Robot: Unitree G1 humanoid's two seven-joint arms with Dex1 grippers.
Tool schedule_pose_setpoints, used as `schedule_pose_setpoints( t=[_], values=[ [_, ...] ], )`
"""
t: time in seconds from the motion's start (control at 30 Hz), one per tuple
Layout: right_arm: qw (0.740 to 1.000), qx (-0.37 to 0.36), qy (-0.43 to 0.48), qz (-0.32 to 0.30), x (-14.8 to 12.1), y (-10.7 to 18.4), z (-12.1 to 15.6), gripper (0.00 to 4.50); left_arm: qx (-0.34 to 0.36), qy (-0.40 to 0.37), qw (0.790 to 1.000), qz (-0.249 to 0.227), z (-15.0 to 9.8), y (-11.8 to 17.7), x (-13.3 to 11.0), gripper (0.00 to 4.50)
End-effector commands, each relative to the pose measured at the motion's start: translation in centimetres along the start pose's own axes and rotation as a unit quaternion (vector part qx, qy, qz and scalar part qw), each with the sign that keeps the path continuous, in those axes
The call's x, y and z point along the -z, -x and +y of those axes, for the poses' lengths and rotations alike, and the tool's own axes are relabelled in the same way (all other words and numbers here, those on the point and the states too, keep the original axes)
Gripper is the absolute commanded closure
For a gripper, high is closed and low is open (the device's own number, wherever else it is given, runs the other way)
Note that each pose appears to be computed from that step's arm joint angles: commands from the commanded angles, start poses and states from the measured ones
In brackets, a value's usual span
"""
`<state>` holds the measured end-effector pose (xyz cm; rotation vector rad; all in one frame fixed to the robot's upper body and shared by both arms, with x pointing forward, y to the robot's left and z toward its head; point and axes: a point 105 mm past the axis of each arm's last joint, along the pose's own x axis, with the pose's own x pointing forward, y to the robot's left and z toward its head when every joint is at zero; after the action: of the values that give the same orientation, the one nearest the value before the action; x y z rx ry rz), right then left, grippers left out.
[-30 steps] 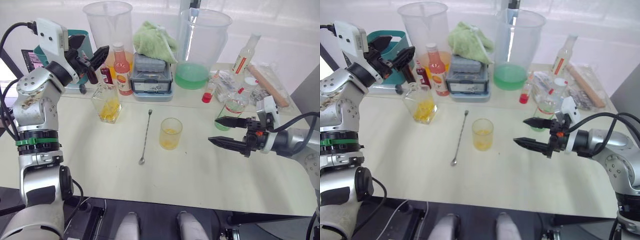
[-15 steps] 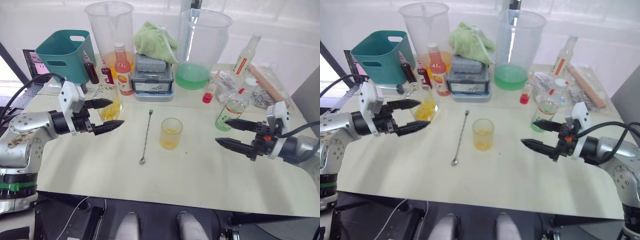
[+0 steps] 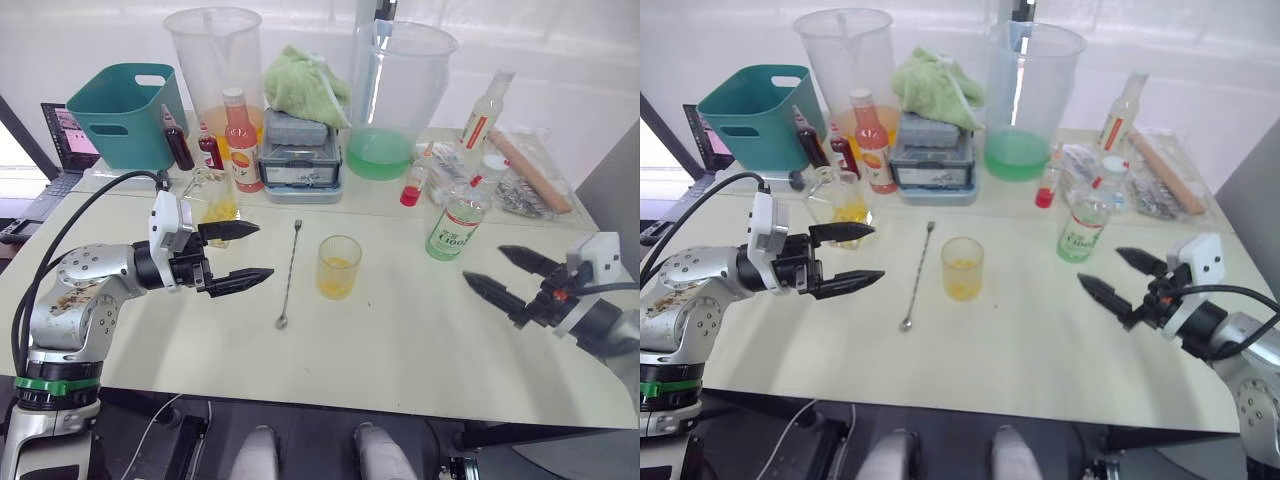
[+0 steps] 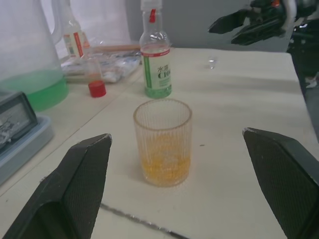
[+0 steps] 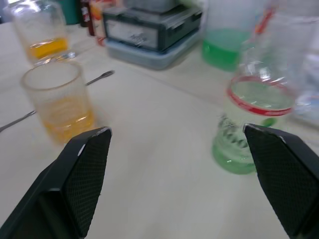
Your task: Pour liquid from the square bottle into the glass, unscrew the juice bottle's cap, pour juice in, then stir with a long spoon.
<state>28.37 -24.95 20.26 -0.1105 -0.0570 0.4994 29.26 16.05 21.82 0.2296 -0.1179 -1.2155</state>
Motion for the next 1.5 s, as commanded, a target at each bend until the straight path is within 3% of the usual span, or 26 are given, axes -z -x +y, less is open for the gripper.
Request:
schedule_pose_setpoints(
  t=[0.03,0.37,1.03,1.37,1.5],
  values=[
    [0.997,0.055,0.026,-0.043,-1.8,-0.3,-2.3,0.0,-0.001,-0.027,0.999,-0.024,-0.4,0.3,-1.6,0.04],
    [0.996,0.072,-0.005,-0.052,-2.2,-5.5,-6.3,0.0,-0.024,-0.026,0.999,-0.013,-2.0,1.0,-1.8,0.04],
    [0.997,0.019,-0.034,-0.065,-2.7,-10.9,-6.4,0.0,-0.085,-0.051,0.995,0.013,-2.7,1.7,-1.2,0.04],
    [0.997,0.008,-0.034,-0.072,-3.0,-11.0,-6.2,3.03,-0.089,-0.057,0.994,0.012,-2.4,1.7,-1.1,0.0],
    [0.996,-0.008,-0.029,-0.083,-3.9,-10.5,-5.7,3.12,-0.078,-0.054,0.995,0.009,-2.3,1.4,-1.0,0.0]
  ],
)
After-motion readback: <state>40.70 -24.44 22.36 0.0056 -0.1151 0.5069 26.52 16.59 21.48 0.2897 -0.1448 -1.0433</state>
